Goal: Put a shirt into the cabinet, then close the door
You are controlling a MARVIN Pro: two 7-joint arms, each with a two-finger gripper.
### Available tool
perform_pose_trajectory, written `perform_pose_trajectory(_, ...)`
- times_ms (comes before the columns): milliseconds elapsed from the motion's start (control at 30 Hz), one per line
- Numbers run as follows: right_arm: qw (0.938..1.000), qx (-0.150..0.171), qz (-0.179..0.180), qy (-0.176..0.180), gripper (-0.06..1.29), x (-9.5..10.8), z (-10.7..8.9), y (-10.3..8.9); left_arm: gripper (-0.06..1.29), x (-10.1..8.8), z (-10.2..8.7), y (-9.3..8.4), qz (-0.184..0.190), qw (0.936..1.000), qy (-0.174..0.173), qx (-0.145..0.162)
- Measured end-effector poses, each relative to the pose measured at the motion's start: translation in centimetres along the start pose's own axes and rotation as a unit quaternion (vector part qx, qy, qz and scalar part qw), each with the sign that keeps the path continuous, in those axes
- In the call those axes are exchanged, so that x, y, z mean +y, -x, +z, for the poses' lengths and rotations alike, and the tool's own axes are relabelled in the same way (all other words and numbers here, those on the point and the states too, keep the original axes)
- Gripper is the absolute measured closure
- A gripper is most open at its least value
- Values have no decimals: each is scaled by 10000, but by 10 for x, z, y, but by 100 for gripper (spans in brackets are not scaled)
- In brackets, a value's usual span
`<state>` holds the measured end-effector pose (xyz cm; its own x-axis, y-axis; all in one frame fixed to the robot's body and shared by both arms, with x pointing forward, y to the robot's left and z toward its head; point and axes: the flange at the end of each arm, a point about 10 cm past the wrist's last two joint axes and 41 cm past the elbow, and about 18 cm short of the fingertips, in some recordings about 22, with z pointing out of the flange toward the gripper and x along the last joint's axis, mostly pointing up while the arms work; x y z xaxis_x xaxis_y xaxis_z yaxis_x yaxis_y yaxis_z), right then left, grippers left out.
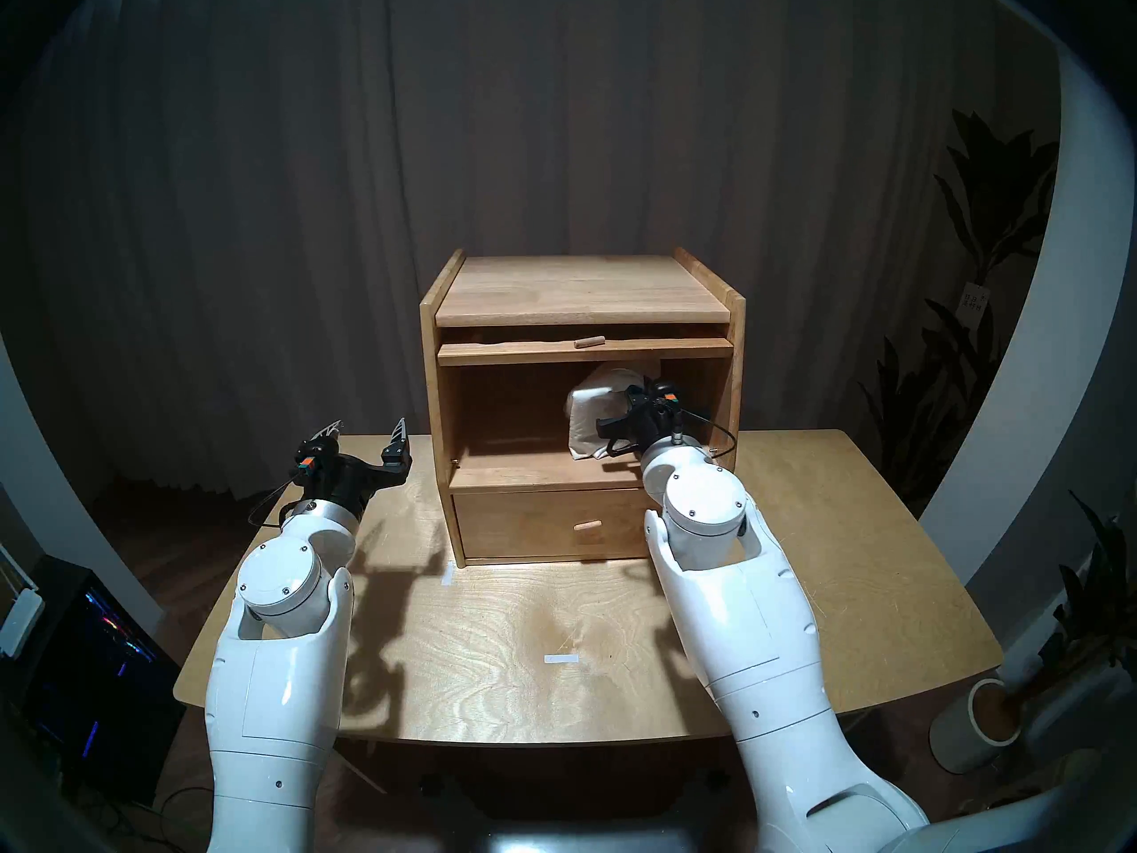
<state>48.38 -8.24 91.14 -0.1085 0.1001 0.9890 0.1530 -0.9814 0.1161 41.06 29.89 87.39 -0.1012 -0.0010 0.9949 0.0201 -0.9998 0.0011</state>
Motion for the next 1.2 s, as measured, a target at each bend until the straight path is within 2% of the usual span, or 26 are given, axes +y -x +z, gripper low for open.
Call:
perform_pose_trajectory(133, 9999, 6, -59, -95, 126, -15, 10, 1, -4, 0, 0, 0, -1, 10000, 0, 3)
perform_pose_trajectory(267, 9999, -9, -103, -86, 126, -21, 21, 3, -4, 0, 0, 0, -1, 10000, -1, 5)
perform_pose_trajectory(667, 9997, 20, -142, 219, 126, -10, 53, 19, -4, 0, 0, -1, -3, 10000, -6, 14)
perform_pose_trajectory(900, 9992, 198, -74, 334, 126, -8, 67, 25, -4, 0, 0, -2, -3, 10000, -10, 28)
perform_pose_trajectory(1067, 9976, 572, 92, 371, 125, -14, 68, 11, -4, 1, 0, -3, -3, 10000, -11, 37)
perform_pose_trajectory(1100, 9974, 607, 119, 362, 110, -17, 66, 12, -4, 1, 0, -3, -3, 10000, -12, 38)
perform_pose_trajectory(1167, 9967, 716, 168, 347, 19, -22, 61, 10, -4, 1, 0, -3, -3, 10000, -13, 38)
perform_pose_trajectory(1200, 9963, 769, 190, 343, 8, -24, 59, 9, -4, 1, 0, -3, -3, 10000, -13, 38)
